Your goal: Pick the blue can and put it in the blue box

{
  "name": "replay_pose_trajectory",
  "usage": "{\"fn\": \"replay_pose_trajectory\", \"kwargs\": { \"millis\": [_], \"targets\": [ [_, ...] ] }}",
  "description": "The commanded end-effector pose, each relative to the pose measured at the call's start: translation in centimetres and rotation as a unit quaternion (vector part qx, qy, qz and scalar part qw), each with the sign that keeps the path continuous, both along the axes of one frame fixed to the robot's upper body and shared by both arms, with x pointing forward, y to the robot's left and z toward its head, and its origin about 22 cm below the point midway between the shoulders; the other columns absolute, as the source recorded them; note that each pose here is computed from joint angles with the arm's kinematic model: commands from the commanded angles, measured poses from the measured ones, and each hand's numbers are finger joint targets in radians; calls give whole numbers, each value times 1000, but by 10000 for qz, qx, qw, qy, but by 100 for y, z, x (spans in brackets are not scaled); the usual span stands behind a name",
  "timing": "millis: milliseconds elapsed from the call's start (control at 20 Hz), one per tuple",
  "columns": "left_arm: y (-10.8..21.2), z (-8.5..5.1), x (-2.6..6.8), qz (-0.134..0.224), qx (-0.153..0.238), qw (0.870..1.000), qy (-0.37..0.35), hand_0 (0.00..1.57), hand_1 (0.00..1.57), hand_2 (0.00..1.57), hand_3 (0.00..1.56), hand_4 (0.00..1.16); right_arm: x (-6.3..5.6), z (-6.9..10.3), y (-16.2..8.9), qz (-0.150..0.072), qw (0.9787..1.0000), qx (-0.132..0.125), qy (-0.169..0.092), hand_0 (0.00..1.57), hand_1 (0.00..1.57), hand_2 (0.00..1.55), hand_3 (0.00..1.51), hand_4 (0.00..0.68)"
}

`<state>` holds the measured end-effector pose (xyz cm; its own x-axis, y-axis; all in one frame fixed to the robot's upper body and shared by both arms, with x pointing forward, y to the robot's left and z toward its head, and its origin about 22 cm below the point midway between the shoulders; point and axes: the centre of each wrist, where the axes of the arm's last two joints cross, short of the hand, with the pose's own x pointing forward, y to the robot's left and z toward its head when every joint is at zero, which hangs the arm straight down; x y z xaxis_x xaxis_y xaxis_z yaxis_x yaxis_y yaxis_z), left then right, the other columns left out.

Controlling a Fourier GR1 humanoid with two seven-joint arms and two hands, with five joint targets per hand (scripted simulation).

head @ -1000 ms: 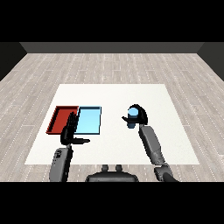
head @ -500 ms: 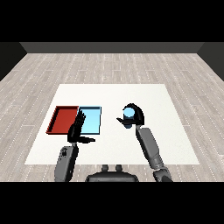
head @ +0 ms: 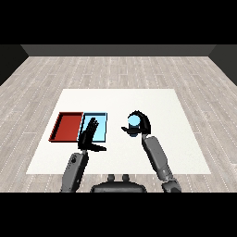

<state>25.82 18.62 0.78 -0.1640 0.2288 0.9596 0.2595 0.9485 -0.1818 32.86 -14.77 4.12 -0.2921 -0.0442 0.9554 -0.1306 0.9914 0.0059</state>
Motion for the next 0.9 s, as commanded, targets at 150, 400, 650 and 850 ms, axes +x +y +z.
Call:
{"fn": "replay_pose_trajectory", "kwargs": {
  "millis": [150, 400, 650, 850],
  "targets": [
    [-271, 299, 180, -117, 215, 9993, 274, 0, 0, 0, 0, 0, -5, 106, 262, 153, 9999, -36, -58, 1445, 1445, 1463, 1433, 608],
    [-405, -18, 167, -17, 327, 9989, 322, 0, 0, 0, 0, 0, -89, -128, 265, 367, 9992, -45, -152, 1434, 1434, 1453, 1436, 607],
    [-580, -183, 65, -229, 624, 9973, 321, 0, 0, 0, 0, 0, 70, 193, 341, 450, 9986, -166, -217, 1433, 1433, 1455, 1424, 617],
    [-840, 13, 275, -219, 532, 9977, 365, 0, 0, 0, 0, 0, -11, 117, 359, 607, 9978, -58, -245, 1420, 1420, 1458, 1426, 615]
  ]
}}
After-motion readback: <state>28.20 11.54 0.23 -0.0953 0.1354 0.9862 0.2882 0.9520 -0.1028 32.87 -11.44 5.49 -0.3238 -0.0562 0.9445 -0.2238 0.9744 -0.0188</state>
